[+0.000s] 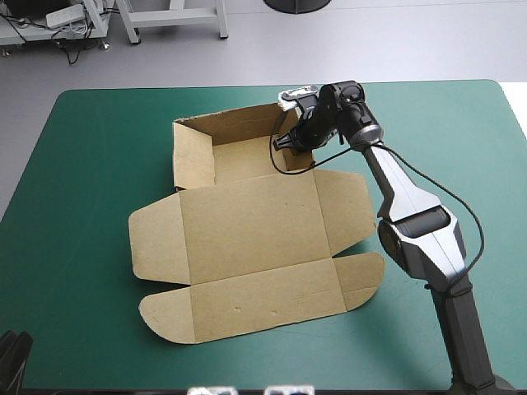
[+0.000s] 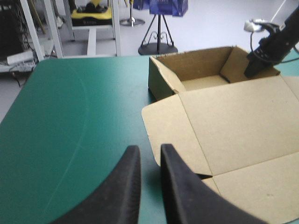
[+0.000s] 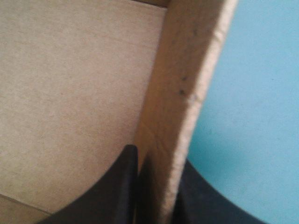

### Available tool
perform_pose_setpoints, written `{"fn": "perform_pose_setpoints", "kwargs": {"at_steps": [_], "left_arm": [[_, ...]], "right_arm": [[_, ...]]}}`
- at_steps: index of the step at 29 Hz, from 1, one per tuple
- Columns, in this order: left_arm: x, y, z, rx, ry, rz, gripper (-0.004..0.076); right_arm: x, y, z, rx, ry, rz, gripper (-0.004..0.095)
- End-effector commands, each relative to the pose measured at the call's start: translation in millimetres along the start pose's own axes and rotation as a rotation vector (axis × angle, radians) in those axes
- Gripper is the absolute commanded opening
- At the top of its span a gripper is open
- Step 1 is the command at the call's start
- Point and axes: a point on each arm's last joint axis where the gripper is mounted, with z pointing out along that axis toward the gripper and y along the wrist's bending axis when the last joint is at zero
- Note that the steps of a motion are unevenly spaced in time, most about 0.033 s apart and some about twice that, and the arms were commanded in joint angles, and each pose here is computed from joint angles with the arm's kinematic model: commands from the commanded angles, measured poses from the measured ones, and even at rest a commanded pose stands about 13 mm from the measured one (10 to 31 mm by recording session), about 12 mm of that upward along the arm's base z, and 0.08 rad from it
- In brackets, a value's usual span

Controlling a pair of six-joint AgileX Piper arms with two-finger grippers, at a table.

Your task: Fold the box

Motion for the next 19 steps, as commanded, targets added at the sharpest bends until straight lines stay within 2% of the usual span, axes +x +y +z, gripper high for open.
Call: {"fn": "perform_pose_setpoints", "kwargs": {"at_steps": [1,6,10,14,19], "left_arm": [[-10.9,-1.4,11.1,0.021,0.025,-0.008,0.0092],[-2.0,-1.2,11.4,0.024,0.124,0.066,0.0092],[5.5,-2.4,17.5,0.038,0.166,0.063,0.0089],[22.9,-2.6,33.7,0.045,0.237,0.061,0.0089],[32.1,-8.6,44.6,0.116,0.225,0.088,0.0089]], "right_arm": [[-9.2,4.1,-35.7,-0.016,-0.075,-0.016,-0.0006],[-10.2,2.5,-41.7,0.015,-0.086,-0.019,-0.0009],[-15.5,3.6,-75.0,0.077,-0.151,-0.043,-0.0009],[-18.0,-5.7,-135.2,0.171,-0.259,-0.049,-0.0009],[-4.5,-38.5,-230.3,0.318,-0.41,0.008,-0.0013]]}}
